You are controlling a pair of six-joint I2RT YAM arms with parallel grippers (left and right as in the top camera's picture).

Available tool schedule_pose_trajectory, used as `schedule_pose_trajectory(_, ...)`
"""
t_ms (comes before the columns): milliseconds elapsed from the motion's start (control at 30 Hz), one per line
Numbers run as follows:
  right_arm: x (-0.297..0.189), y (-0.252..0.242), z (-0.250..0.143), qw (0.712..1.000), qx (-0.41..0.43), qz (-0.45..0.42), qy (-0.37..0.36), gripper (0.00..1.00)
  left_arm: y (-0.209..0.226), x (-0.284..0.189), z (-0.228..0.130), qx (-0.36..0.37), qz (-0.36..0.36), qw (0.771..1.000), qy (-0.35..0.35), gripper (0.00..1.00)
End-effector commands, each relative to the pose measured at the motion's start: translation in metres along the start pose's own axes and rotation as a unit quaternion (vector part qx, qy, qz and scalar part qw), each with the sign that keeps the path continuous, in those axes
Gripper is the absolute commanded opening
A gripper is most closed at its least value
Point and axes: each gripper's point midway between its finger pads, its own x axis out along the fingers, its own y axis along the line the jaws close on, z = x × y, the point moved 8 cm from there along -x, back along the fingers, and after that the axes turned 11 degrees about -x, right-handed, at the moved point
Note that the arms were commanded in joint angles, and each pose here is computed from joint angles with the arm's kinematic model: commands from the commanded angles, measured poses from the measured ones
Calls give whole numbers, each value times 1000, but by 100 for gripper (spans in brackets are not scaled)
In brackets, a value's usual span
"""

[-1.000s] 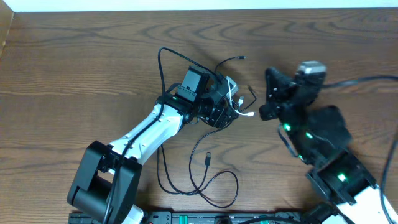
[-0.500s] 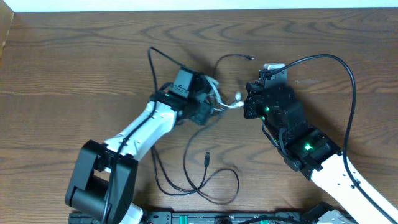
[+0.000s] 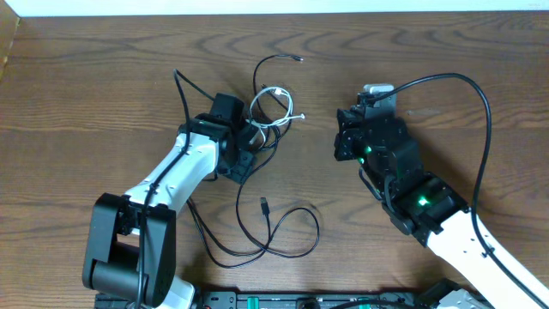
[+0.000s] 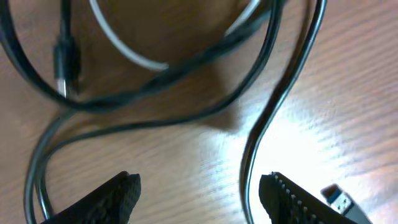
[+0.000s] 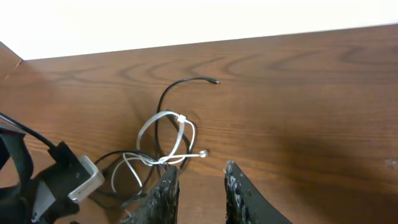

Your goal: Untangle cables

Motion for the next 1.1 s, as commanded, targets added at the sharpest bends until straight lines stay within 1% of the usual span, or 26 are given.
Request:
schedule_pose_trajectory(0, 18, 7, -13, 999, 5, 15, 32, 22, 7, -7, 10, -15, 34, 999, -36, 67)
schedule_pose_trajectory(67, 30, 12, -25, 998, 1, 31, 59, 22, 16, -9, 17, -64, 80, 993, -61, 67)
schedule_pose_trajectory(133, 43, 15, -38, 995, -5, 41, 86, 22, 23, -11, 22, -116, 106, 984, -85, 67)
schedule_pose_trajectory(233, 59, 18, -55, 992, -11, 45, 116, 24, 29, -12, 26, -180, 99, 973, -104, 67)
schedule_pose_trajectory(333, 77, 21, -71, 989, -22, 53, 136, 25, 31, -12, 28, -235, 58, 964, -111, 67)
schedule_pose_trajectory(400, 89, 24, -78, 989, -21, 60, 137, 24, 27, -14, 30, -243, 11, 964, -110, 67)
schedule_pose_trajectory(500, 108, 28, -83, 991, -6, 68, 117, 22, 22, -15, 33, -241, -33, 963, -111, 67)
schedule_pose_trajectory(600, 126, 33, -83, 993, 31, 75, 82, 18, 22, -16, 33, -240, -37, 963, -112, 67)
schedule_pose_trajectory(667, 138, 35, -87, 993, 59, 78, 66, 17, 21, -15, 31, -241, -36, 964, -105, 67)
schedule_pose_trajectory(733, 151, 37, -96, 991, 95, 79, 59, 18, 21, -15, 27, -242, -34, 965, -94, 67)
schedule_pose_trajectory(833, 165, 37, -110, 987, 124, 79, 58, 18, 20, -14, 22, -243, -32, 966, -79, 67)
schedule_pose_trajectory(967, 177, 40, -126, 984, 132, 99, 64, 18, 20, -14, 20, -241, -31, 967, -74, 67)
schedule_pose_trajectory(1067, 180, 43, -130, 982, 133, 115, 63, 17, 20, -14, 21, -241, -31, 967, -74, 67)
